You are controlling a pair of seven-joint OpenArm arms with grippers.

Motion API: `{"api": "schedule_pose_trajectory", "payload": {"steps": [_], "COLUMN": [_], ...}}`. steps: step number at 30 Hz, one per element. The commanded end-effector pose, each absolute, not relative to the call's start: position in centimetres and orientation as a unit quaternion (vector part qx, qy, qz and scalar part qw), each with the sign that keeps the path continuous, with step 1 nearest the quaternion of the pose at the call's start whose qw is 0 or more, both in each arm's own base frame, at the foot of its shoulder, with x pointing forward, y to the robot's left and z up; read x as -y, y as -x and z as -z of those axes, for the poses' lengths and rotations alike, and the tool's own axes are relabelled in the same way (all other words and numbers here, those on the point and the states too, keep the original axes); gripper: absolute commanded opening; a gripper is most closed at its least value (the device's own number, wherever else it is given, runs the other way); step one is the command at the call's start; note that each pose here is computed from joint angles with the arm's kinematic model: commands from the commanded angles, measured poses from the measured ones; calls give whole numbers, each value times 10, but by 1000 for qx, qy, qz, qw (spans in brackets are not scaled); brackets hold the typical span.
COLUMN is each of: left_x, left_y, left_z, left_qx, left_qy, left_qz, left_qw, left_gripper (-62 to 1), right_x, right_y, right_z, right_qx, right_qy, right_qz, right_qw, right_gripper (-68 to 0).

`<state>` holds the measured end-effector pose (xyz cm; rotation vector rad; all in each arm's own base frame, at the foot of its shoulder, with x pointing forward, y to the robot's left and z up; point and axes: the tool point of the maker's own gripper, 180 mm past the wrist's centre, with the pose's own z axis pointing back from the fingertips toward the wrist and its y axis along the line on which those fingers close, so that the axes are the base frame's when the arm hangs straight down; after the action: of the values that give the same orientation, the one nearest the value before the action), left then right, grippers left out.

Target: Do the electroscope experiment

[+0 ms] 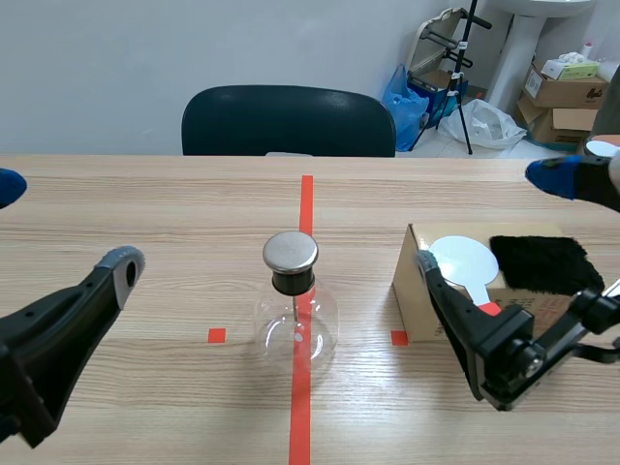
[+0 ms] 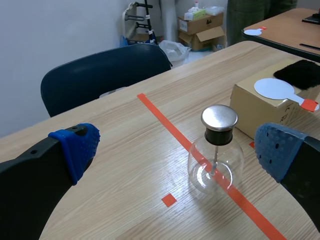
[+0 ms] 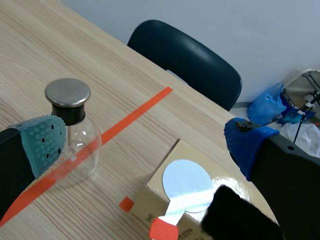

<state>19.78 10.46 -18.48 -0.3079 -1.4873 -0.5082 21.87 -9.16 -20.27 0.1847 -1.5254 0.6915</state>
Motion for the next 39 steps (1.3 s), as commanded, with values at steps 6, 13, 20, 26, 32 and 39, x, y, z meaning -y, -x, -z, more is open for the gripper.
{"api": "schedule_pose_trajectory", "payload": {"steps": [6, 13, 20, 26, 32, 39], "left_x": [-106, -105, -105, -105, -105, -105], "left_y": [-199, -198, -198, -198, -198, -198], "left_z": [181, 184, 184, 184, 184, 184], "left_qx": [674, 670, 670, 670, 670, 670], "left_qy": [138, 127, 127, 127, 127, 127], "left_qz": [224, 245, 245, 245, 244, 244], "left_qw": [690, 689, 689, 689, 689, 689], "left_gripper": [14, 14, 14, 14, 14, 14], "right_x": [92, 91, 91, 90, 91, 90], "right_y": [-220, -220, -220, -220, -220, -220], "right_z": [193, 189, 189, 189, 189, 189], "right_qx": [688, 695, 695, 696, 695, 696], "right_qy": [-81, -84, -84, -85, -84, -85], "right_qz": [-301, -300, -300, -300, -300, -300], "right_qw": [656, 648, 648, 647, 648, 647], "right_gripper": [4, 4, 4, 4, 4, 4]}}
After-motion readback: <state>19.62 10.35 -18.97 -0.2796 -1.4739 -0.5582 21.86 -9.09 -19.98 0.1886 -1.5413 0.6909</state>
